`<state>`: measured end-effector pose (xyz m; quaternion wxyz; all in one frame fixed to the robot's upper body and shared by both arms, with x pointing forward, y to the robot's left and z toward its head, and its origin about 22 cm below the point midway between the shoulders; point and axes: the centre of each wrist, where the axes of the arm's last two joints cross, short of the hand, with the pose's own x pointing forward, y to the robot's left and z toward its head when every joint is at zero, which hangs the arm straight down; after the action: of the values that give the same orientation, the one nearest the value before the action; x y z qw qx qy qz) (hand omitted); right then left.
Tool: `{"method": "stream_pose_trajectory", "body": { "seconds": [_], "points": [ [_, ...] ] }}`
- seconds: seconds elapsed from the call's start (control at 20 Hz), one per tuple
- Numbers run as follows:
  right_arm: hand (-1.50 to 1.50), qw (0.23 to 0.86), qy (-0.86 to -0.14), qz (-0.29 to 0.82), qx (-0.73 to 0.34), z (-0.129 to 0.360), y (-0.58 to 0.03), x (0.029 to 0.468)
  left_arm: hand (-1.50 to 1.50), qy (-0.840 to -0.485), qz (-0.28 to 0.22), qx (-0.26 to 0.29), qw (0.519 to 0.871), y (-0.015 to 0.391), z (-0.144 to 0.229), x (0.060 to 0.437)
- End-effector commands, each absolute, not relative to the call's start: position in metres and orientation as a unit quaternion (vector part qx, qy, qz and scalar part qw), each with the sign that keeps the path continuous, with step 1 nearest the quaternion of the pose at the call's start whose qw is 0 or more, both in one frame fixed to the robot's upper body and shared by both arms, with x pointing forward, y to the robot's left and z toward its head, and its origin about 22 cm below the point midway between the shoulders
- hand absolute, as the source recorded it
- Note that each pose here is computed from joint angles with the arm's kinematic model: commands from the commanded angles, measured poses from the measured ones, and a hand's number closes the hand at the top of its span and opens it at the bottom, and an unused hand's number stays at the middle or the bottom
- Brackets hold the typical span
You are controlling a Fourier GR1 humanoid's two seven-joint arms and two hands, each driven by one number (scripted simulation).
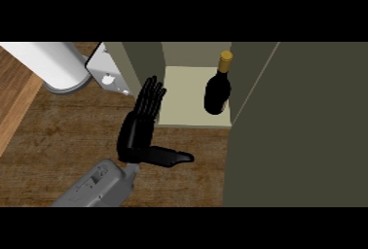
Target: Pick up the wine, place it into the cabinet and close the cabinet
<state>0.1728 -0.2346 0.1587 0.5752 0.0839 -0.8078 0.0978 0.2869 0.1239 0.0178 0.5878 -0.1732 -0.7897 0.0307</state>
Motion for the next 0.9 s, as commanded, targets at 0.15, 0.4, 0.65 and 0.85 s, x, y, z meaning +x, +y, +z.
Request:
{"method": "stream_pose_trajectory", "body": {
  "seconds": [0.15,0.4,0.65,0.85],
  "points": [
    [-1.50,0.571,-0.809,0.108,0.088,0.155,-0.229,0.170,-1.50,-0.792,0.036,-0.183,0.581,0.131,0.038,0.224],
    [1.50,0.586,-0.785,0.180,0.085,0.156,-0.229,0.178,-1.50,-0.799,0.040,-0.180,0.572,0.159,0.060,0.192],
    [1.50,0.580,-0.750,0.293,0.126,0.152,-0.229,0.178,-1.50,-0.805,0.063,-0.144,0.572,0.178,0.068,0.176],
    [1.50,0.573,-0.739,0.318,0.156,0.171,-0.220,0.143,-1.50,-0.809,0.070,-0.103,0.574,0.204,0.075,0.157]
  ]
}}
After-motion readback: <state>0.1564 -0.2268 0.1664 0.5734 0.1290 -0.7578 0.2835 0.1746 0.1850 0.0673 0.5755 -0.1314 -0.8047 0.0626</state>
